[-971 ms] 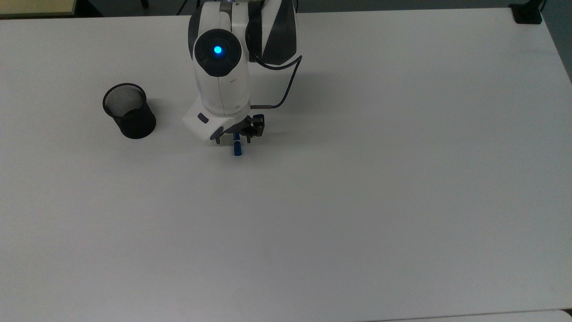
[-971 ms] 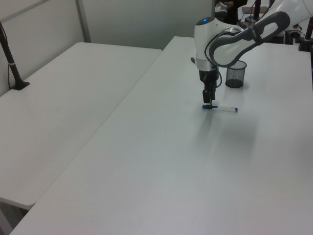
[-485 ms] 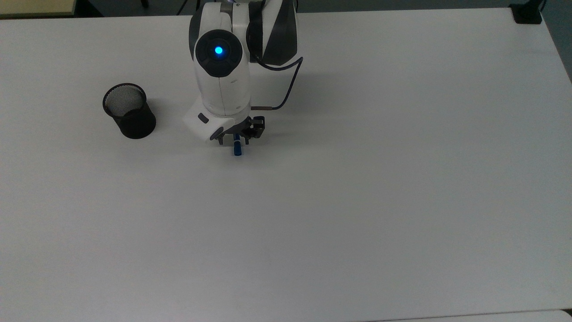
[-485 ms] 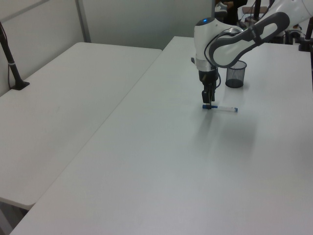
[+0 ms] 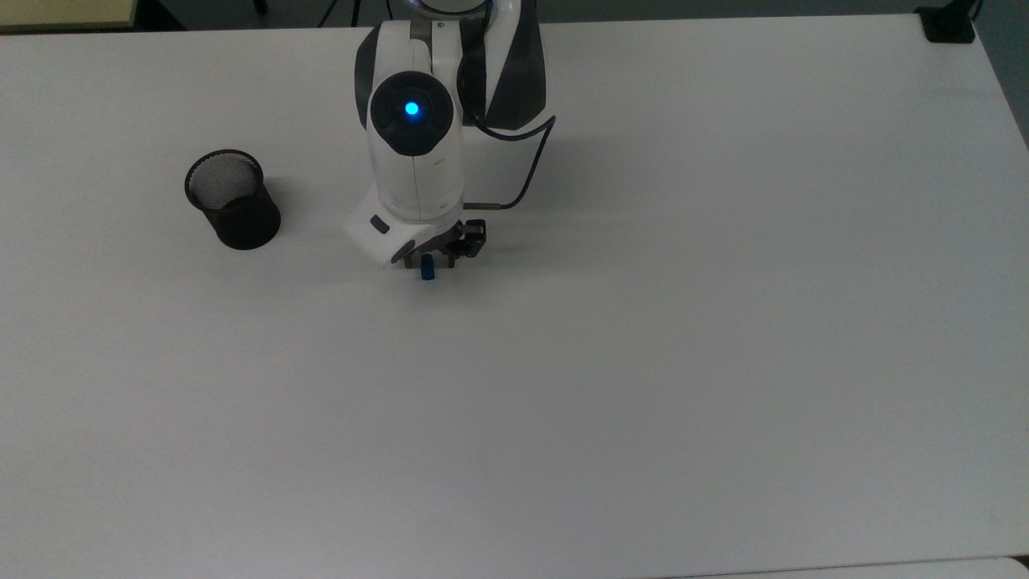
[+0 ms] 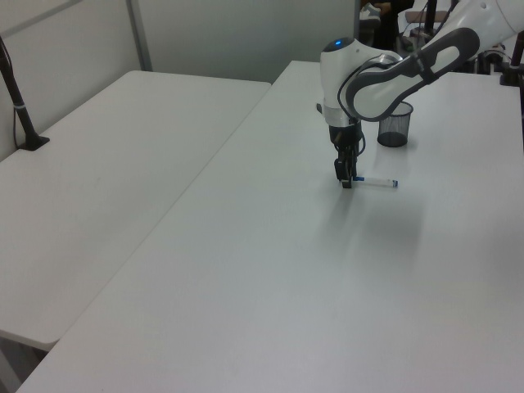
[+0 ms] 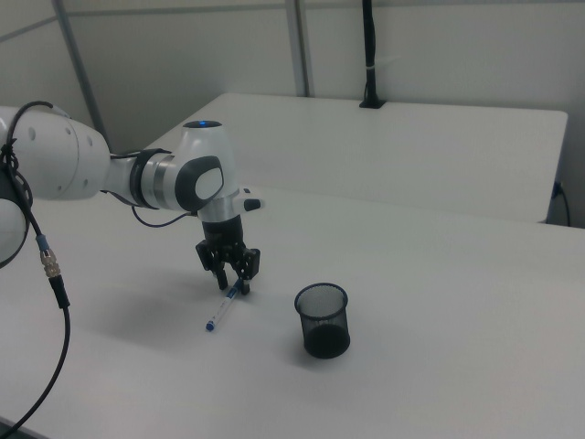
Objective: Insert the marker
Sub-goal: 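Close the gripper on the marker and lift it upright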
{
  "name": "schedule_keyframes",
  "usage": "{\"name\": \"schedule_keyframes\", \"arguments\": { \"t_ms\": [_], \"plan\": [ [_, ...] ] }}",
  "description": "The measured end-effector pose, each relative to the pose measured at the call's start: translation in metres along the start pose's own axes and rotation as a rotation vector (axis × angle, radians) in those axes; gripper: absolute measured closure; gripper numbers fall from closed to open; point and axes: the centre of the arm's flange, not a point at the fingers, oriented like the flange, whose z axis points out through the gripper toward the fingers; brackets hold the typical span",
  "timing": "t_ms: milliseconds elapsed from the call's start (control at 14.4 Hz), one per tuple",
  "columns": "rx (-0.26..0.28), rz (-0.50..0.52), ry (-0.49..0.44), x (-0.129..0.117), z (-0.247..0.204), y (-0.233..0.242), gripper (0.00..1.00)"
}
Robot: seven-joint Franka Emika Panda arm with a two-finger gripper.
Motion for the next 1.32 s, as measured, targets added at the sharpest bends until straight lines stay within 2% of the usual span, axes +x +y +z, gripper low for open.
{"name": "schedule_keyframes", "arguments": {
  "t_ms": [139,277,347,416,485,693,1109,1318],
  "plan": [
    [-0.002,-0.001,0.001,0.001,0.000,-0.001,0.46],
    [-0.002,-0.001,0.005,0.001,-0.002,-0.001,0.56],
    [-0.002,-0.001,0.005,0.002,-0.002,-0.001,0.56],
    [-0.002,-0.001,0.006,0.002,-0.003,-0.001,0.63],
    [-0.002,0.000,0.007,0.002,-0.003,-0.001,0.77],
    [-0.004,0.000,0.010,0.003,-0.004,0.000,0.81],
    [-0.005,0.005,0.015,0.004,-0.006,0.002,0.81],
    [-0.009,0.022,0.051,0.010,-0.025,0.012,0.81]
  ]
}}
